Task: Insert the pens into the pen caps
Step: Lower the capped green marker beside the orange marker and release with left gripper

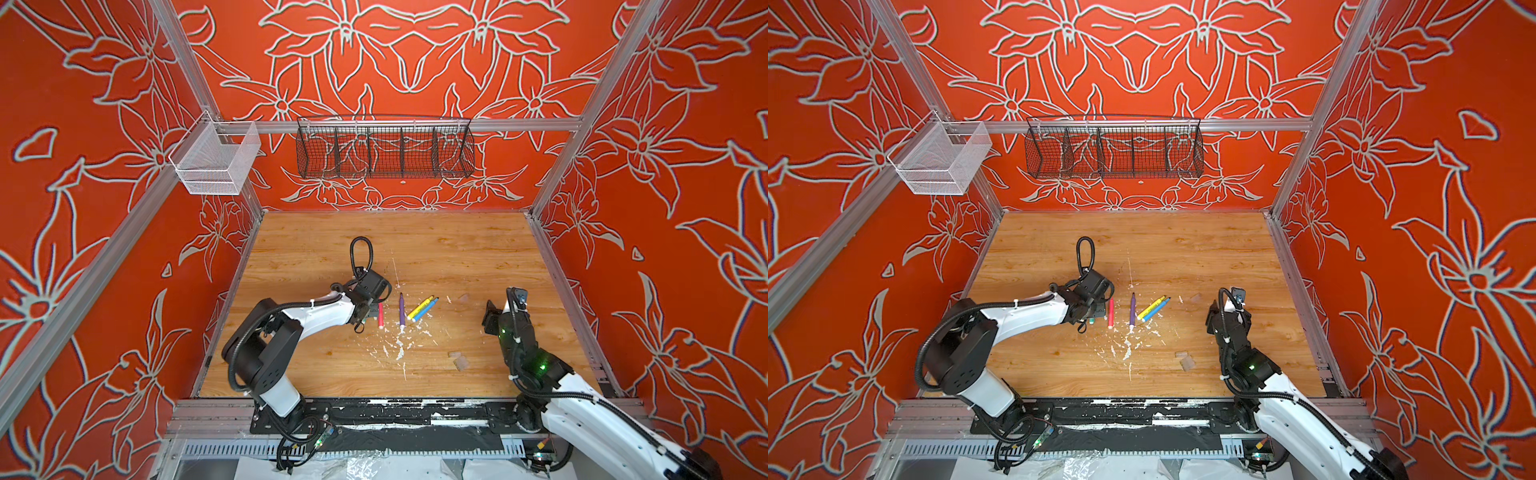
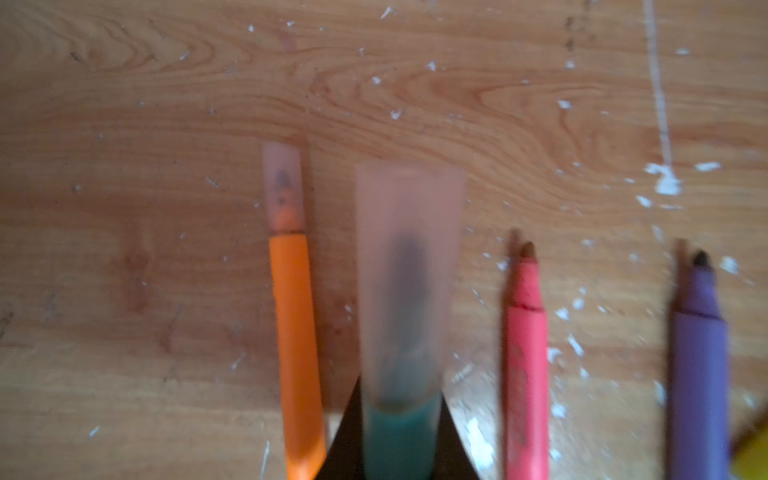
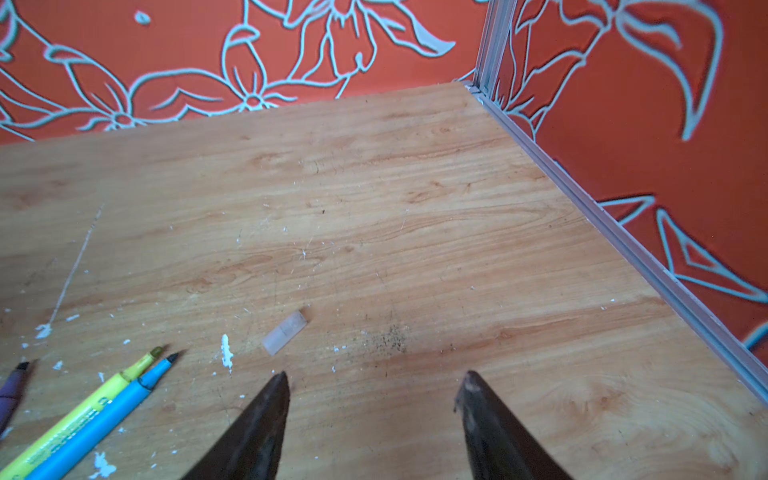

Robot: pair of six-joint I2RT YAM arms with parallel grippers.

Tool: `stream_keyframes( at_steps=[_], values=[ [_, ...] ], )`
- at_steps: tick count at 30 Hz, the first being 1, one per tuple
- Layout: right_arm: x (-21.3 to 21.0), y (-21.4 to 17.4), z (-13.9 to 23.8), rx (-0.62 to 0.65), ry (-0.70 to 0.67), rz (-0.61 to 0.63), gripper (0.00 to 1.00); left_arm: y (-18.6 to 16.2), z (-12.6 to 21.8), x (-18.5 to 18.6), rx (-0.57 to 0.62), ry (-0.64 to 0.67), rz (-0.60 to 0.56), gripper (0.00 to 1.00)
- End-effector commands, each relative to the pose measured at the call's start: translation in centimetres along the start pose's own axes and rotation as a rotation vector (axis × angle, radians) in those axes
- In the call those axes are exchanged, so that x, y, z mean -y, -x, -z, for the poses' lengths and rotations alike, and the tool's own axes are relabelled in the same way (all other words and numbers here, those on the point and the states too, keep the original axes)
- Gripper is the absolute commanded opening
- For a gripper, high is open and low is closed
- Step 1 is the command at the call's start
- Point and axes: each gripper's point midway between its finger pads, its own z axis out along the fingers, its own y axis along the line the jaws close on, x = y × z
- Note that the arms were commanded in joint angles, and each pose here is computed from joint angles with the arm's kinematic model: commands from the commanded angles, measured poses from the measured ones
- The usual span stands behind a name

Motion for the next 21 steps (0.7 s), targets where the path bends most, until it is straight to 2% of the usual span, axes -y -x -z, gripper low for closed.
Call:
stream_keyframes(
  at_steps=[1,5,11,12,15,21],
  values=[
    [-0.7,1.7,0.1,0.029,0.019,-0.022,0.67,0.0,-0.9,-1.1,-0.032,0.091,-0.035,0.00],
    [-0.6,1.7,0.2,0.033,0.019,-0.026,0.67,-0.2,-1.8,-1.5,-0.053,0.128,-0.039,0.00],
    [-0.5,1.7,0.4,0.040,0.025,-0.032,0.67,-0.2,-1.7,-1.9,-0.057,0.133,-0.028,0.19],
    [-0.5,1.8,0.4,0.042,0.026,-0.033,0.67,-0.1,-1.5,-1.9,-0.055,0.133,-0.027,0.25],
    [-0.5,1.8,0.4,0.041,0.027,-0.033,0.67,0.4,-0.6,-1.9,-0.044,0.126,-0.023,0.32],
    [-0.5,1.8,0.4,0.041,0.028,-0.033,0.67,1.6,2.7,-2.0,-0.012,0.080,-0.005,0.35]
  ],
)
